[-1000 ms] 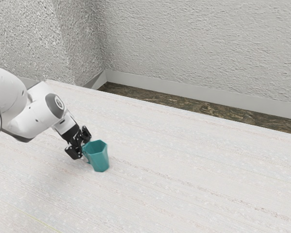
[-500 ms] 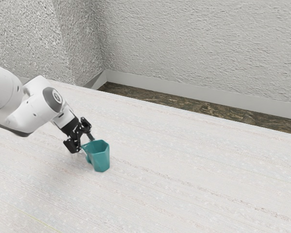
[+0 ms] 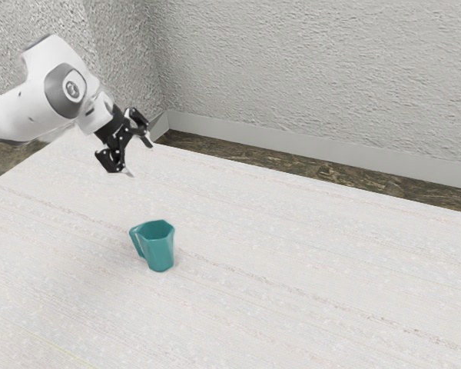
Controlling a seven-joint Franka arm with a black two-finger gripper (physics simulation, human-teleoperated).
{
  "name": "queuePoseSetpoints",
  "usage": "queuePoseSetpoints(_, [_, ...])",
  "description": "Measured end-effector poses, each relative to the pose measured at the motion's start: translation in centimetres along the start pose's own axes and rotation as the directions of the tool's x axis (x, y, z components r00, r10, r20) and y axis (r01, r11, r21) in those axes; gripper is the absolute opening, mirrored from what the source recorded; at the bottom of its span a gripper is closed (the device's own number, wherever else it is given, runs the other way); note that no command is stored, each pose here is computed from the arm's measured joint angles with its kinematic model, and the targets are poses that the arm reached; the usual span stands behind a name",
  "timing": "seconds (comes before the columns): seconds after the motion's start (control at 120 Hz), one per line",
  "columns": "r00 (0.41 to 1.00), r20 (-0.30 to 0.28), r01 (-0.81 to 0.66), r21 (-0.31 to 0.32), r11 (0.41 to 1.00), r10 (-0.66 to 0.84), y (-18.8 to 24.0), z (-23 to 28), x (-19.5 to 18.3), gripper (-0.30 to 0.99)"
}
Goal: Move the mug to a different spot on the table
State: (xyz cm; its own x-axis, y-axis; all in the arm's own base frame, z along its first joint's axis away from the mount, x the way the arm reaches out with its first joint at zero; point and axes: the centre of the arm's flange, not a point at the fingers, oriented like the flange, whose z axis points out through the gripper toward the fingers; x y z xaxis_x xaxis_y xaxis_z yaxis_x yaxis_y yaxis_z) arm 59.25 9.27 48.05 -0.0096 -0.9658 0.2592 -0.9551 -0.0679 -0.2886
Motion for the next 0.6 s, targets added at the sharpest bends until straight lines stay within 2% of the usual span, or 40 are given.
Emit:
queuePoseSetpoints(0.158, [0.986, 0.166, -0.02, -0.003, 1.0, 0.02, -3.1, -5.6, 4.1, 0.69])
queuePoseSetpoints(0.325, [0.934, 0.289, 0.217, 0.008, 0.976, -0.21, -3.9, -10.0, 5.6, 0.69])
queuePoseSetpoints(0.4, [0.891, 0.324, 0.329, 0.024, 0.944, -0.318, -4.0, -11.1, 7.3, 0.69])
queuePoseSetpoints(0.525, [0.808, 0.363, 0.485, 0.034, 0.874, -0.463, -3.4, -10.2, 9.9, 0.69])
queuePoseSetpoints(0.6, [0.751, 0.367, 0.564, 0.075, 0.822, -0.549, -3.5, -11.2, 10.9, 0.69])
